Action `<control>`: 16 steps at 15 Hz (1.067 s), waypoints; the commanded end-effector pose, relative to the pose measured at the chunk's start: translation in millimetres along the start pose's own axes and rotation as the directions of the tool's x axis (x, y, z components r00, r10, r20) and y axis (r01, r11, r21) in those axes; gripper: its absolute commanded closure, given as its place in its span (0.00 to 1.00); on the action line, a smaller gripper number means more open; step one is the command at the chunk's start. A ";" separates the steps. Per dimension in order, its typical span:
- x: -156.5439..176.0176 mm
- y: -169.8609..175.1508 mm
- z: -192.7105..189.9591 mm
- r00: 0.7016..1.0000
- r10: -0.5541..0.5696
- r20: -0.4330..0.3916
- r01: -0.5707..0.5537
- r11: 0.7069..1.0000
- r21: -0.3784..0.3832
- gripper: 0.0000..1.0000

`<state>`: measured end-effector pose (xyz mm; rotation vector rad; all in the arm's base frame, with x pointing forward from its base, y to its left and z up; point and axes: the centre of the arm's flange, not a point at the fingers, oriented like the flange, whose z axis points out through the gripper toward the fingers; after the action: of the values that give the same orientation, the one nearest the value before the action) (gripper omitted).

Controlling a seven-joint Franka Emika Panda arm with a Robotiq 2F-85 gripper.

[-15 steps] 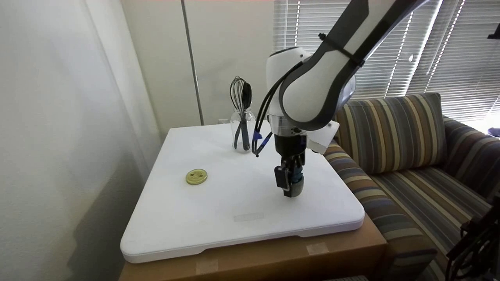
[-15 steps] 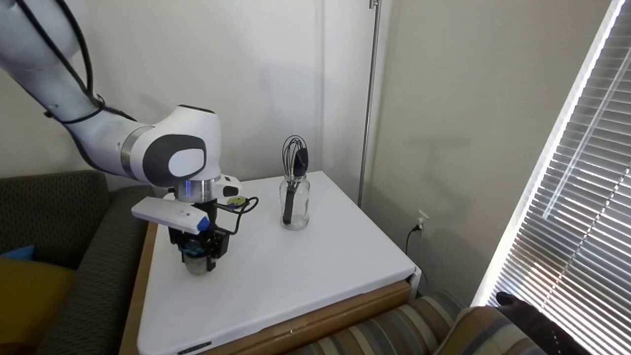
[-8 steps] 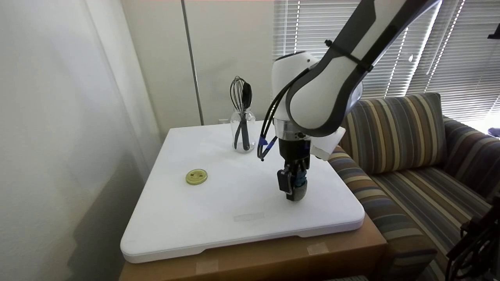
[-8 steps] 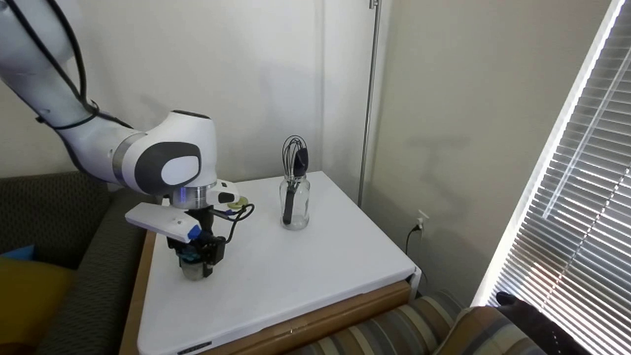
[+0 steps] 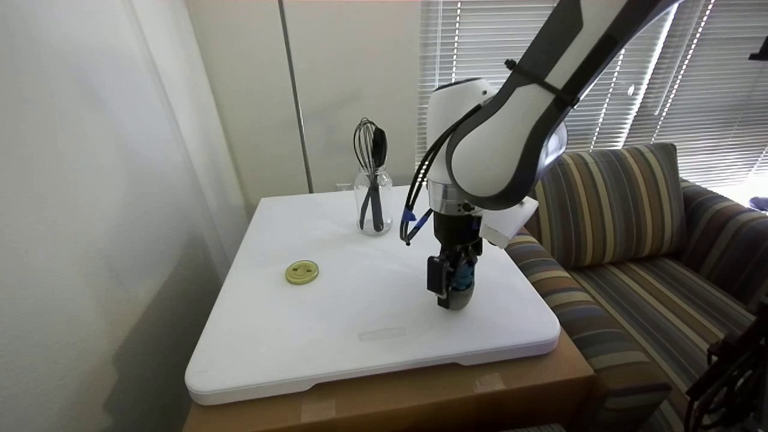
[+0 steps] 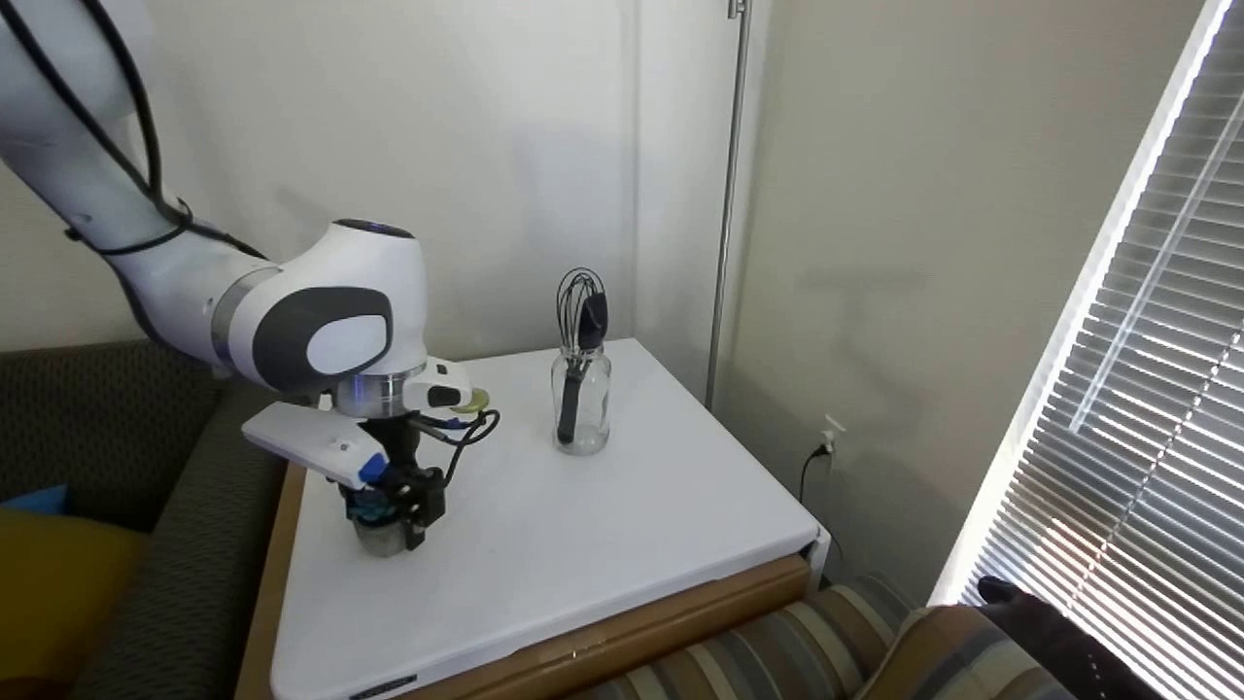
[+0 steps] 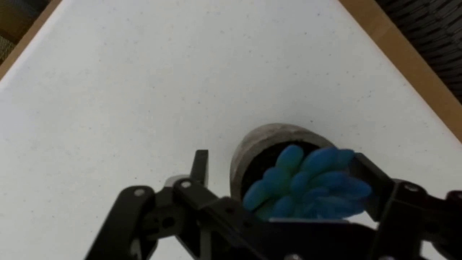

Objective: Move the flowerpot to the left

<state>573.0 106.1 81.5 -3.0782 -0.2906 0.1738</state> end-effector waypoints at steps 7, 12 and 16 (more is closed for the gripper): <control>-4.4 31.5 -93.1 0.993 -0.076 -0.087 0.077 0.997 0.011 0.00; -12.9 48.6 -165.2 0.970 -0.217 -0.113 0.232 0.962 0.146 0.00; 0.0 42.3 -165.6 0.969 -0.207 -0.134 0.223 0.968 0.118 0.00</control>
<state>599.8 59.0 243.7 -2.8844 -0.5793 -0.0023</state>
